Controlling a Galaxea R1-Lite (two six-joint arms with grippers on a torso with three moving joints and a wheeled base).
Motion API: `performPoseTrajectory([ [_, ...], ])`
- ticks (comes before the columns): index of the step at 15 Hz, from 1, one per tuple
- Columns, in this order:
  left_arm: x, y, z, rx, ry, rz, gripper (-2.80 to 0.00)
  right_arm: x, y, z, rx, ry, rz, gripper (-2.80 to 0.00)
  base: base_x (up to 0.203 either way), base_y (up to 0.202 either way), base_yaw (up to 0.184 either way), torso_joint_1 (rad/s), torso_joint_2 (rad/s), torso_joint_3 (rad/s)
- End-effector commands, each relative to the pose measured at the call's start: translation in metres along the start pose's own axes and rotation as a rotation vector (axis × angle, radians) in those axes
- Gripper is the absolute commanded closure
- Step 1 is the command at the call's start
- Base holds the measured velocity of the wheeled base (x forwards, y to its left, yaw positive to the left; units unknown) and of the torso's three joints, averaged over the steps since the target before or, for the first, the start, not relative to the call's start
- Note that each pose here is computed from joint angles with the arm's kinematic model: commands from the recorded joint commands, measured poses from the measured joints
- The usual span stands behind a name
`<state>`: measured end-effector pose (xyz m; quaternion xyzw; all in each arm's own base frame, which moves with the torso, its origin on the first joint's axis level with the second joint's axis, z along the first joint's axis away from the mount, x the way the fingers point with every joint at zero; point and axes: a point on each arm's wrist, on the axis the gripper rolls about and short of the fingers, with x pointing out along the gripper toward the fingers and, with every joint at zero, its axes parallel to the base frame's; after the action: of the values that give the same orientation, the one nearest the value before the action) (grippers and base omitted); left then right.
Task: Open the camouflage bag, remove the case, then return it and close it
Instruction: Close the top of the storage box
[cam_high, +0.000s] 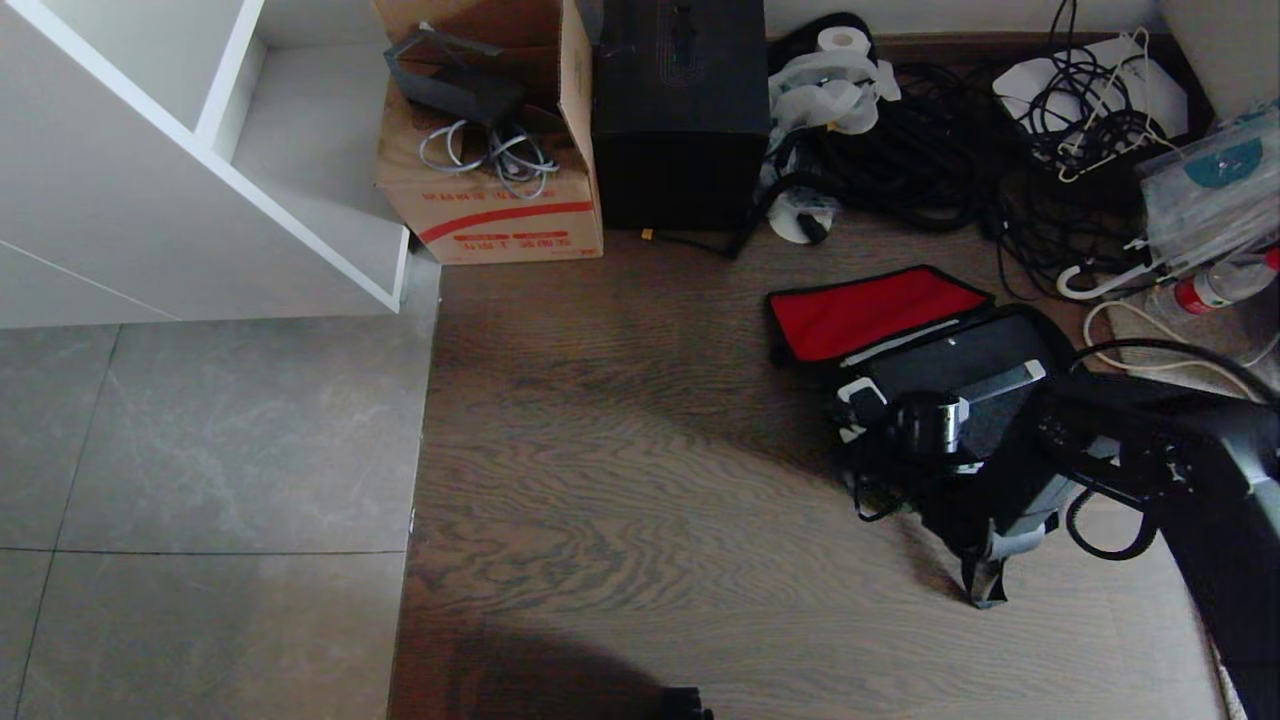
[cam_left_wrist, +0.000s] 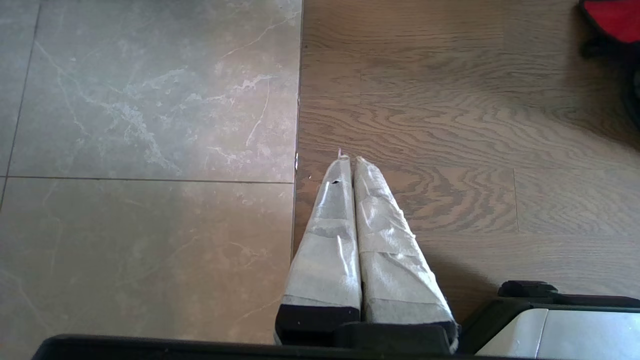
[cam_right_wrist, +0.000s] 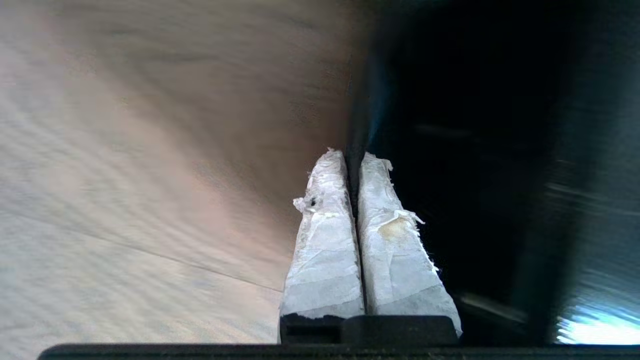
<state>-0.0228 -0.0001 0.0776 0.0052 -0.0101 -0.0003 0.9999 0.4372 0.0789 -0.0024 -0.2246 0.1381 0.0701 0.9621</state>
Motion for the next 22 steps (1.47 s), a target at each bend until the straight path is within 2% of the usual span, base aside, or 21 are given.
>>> performPoseTrajectory([
  [1, 0.000, 0.000, -0.003, 0.000, 0.006, -0.001, 0.00, -0.021, -0.011, 0.026, 0.002, -0.034, -0.005, 0.00, 0.000, 0.000, 0.000, 0.000, 0.00, 0.000],
  [5, 0.000, 0.000, -0.003, 0.000, 0.006, -0.001, 0.00, -0.049, -0.019, 0.041, 0.044, -0.028, 0.011, 0.00, 0.000, 0.000, 0.000, 0.000, 0.00, 0.000],
  [10, 0.001, 0.000, -0.003, 0.000, 0.008, -0.001, 0.00, -0.074, -0.029, 0.061, 0.057, -0.072, 0.030, 0.00, 0.000, 0.000, 0.000, 0.000, 0.00, 0.000],
  [13, 0.001, 0.000, -0.003, 0.000, 0.008, 0.000, 0.00, -0.081, -0.030, 0.060, 0.062, -0.059, 0.040, 0.00, 0.000, 0.000, 0.000, 0.000, 0.00, 0.000],
  [14, 0.001, 0.000, -0.003, 0.000, 0.008, -0.001, 0.00, -0.083, -0.031, 0.064, 0.092, -0.071, 0.048, 0.00, 0.000, 0.000, 0.000, 0.000, 0.00, 0.000],
  [15, 0.001, 0.000, -0.003, 0.000, 0.008, -0.001, 0.00, -0.085, -0.032, 0.079, 0.124, -0.128, 0.066, 0.00, 0.000, 0.000, 0.000, 0.000, 0.00, 0.000],
  [16, 0.001, 0.000, -0.003, 0.000, 0.008, 0.001, 0.00, -0.088, -0.030, 0.081, 0.137, -0.129, 0.089, 0.00, 0.000, 0.000, 0.000, 0.000, 0.00, 0.000],
  [18, 0.001, 0.000, -0.003, 0.000, 0.008, 0.000, 0.00, -0.090, -0.018, 0.054, 0.117, 0.013, 0.152, 0.00, 0.000, 0.000, 0.000, 0.000, 0.00, 0.000],
  [21, 0.001, 0.000, -0.003, 0.000, 0.008, -0.001, 0.00, -0.095, -0.026, 0.057, 0.134, 0.014, 0.137, 0.00, 0.000, 0.000, 0.000, 0.000, 0.00, 0.000],
  [22, 0.001, 0.000, -0.003, 0.000, 0.008, 0.001, 0.00, -0.094, -0.029, 0.056, 0.142, 0.018, 0.128, -2.80, 0.000, 0.000, 0.000, 0.000, 0.00, 0.000],
])
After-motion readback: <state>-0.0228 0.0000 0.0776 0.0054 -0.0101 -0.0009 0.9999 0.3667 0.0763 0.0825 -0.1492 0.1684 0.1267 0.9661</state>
